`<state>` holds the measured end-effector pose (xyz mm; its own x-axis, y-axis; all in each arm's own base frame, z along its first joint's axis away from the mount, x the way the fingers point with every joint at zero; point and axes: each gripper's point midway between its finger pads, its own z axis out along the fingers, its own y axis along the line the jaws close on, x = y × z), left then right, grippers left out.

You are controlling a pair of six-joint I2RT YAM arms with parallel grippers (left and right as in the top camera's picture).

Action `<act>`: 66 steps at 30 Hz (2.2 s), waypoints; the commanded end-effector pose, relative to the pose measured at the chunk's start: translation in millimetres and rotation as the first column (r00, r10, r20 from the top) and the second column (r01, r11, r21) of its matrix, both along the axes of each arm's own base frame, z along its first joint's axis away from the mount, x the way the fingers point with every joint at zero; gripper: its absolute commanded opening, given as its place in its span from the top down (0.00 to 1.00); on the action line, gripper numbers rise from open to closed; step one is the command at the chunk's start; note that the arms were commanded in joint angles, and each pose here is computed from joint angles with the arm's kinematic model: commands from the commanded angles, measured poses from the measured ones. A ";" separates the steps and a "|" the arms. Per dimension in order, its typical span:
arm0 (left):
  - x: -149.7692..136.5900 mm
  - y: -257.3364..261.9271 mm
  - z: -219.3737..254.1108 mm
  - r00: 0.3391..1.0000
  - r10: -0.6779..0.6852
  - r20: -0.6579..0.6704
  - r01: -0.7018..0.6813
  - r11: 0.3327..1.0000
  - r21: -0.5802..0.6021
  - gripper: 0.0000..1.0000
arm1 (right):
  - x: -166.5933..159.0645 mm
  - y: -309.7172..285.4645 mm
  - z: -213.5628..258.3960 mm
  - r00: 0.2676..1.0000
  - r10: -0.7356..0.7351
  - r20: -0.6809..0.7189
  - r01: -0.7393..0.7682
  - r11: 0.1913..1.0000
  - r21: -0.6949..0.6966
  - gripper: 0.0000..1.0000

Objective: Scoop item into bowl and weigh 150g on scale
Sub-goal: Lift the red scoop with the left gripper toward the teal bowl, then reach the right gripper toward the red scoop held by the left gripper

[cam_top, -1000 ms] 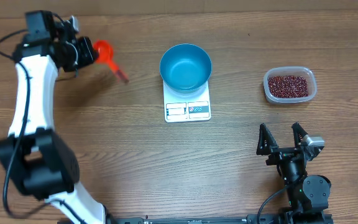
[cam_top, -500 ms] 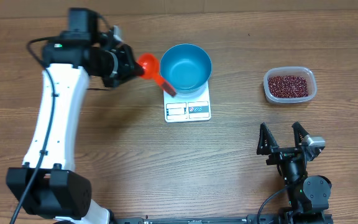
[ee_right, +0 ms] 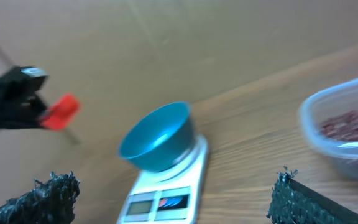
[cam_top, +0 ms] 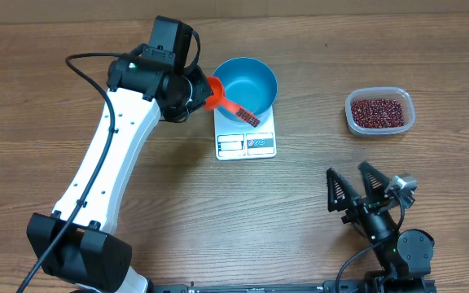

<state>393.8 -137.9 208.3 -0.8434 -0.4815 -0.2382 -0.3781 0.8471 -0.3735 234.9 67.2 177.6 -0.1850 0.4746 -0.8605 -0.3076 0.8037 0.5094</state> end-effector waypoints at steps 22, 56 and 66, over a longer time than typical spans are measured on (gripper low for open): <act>9.5 -2.3 -3.1 0.999 0.035 0.031 -0.035 0.999 0.023 0.96 | 15.8 60.2 98.3 0.824 0.371 -0.429 -0.305 0.928 0.215 0.00; -51.1 -82.0 -12.8 0.984 0.025 -0.178 -0.048 0.991 -0.123 0.96 | 70.9 142.3 77.7 0.684 0.550 -0.479 -0.362 0.826 0.431 0.60; -61.5 -97.4 -12.7 0.983 -0.020 -0.180 -0.003 0.992 -0.125 0.96 | 71.2 143.3 78.1 0.685 0.552 -0.475 -0.366 0.825 0.430 0.71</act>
<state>335.5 -230.9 199.9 -0.8704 -0.4906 -0.0416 -0.4337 0.8040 -0.4068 302.4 209.1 246.0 -0.8540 0.3864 -0.3485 -0.1645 0.4351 0.8852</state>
